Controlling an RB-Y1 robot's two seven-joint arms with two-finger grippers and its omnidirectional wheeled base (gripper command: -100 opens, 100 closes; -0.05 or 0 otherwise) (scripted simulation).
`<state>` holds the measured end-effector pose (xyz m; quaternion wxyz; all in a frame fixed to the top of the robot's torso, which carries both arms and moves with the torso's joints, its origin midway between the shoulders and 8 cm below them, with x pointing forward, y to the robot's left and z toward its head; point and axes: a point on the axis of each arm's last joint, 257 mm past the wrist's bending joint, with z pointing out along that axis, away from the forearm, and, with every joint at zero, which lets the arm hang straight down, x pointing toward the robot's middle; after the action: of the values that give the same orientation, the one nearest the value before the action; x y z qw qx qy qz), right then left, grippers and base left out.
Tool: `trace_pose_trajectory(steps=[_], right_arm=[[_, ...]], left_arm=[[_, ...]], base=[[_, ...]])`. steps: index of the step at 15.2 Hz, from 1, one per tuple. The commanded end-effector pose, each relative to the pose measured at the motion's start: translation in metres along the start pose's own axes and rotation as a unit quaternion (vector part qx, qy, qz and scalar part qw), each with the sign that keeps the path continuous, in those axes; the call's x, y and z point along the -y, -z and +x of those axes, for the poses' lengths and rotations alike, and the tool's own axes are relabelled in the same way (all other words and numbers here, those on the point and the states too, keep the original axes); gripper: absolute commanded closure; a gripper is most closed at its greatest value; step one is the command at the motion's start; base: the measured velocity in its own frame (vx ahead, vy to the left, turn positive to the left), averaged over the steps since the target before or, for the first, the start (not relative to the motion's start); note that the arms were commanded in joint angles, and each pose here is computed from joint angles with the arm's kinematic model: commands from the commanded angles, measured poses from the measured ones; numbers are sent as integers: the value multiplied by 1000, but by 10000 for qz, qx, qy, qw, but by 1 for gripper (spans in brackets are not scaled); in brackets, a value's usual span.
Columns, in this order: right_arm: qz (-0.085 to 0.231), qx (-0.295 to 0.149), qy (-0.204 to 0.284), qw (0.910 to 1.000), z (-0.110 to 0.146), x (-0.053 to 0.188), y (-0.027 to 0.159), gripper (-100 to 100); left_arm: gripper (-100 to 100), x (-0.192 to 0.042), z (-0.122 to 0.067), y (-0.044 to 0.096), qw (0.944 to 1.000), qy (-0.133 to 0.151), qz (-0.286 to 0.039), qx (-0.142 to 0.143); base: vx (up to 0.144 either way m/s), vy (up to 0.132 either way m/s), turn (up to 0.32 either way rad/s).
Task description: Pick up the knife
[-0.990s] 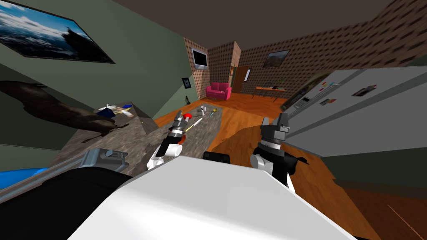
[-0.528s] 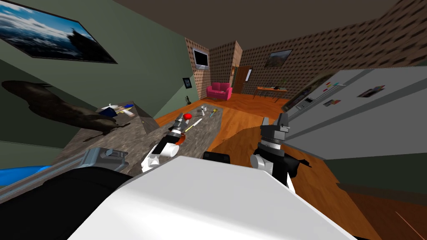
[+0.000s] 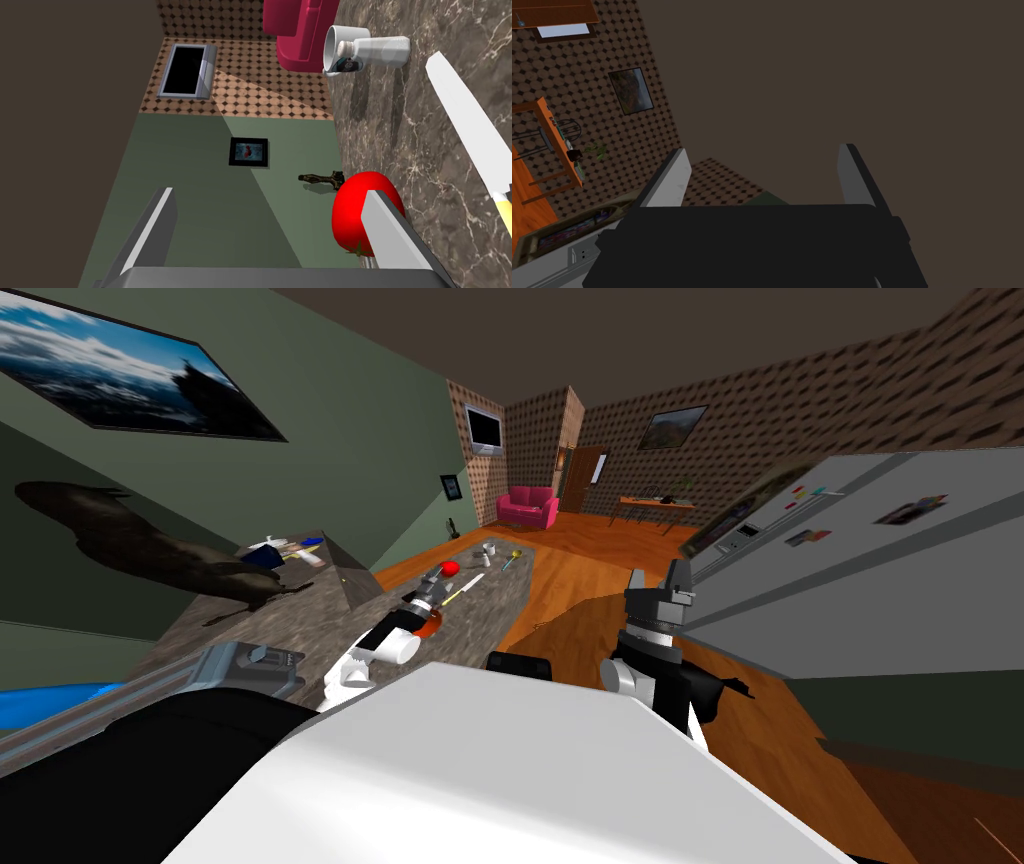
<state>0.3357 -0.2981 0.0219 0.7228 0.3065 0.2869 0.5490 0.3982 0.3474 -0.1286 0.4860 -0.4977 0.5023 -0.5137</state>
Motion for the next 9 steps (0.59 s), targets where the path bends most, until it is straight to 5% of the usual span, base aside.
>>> trace_pose_trajectory(steps=[1,8,9], right_arm=[[0,0,0,10000,0,0,0,0],[0,0,0,10000,0,0,0,0],[0,0,0,10000,0,0,0,0]], left_arm=[[-100,-19,-13,3,9990,182,-398,39],[-100,-56,-34,10,9908,433,-1275,113],[-100,-67,-44,14,9859,580,-1559,167]], base=[[42,-33,34],[48,-33,20],[48,-23,11]])
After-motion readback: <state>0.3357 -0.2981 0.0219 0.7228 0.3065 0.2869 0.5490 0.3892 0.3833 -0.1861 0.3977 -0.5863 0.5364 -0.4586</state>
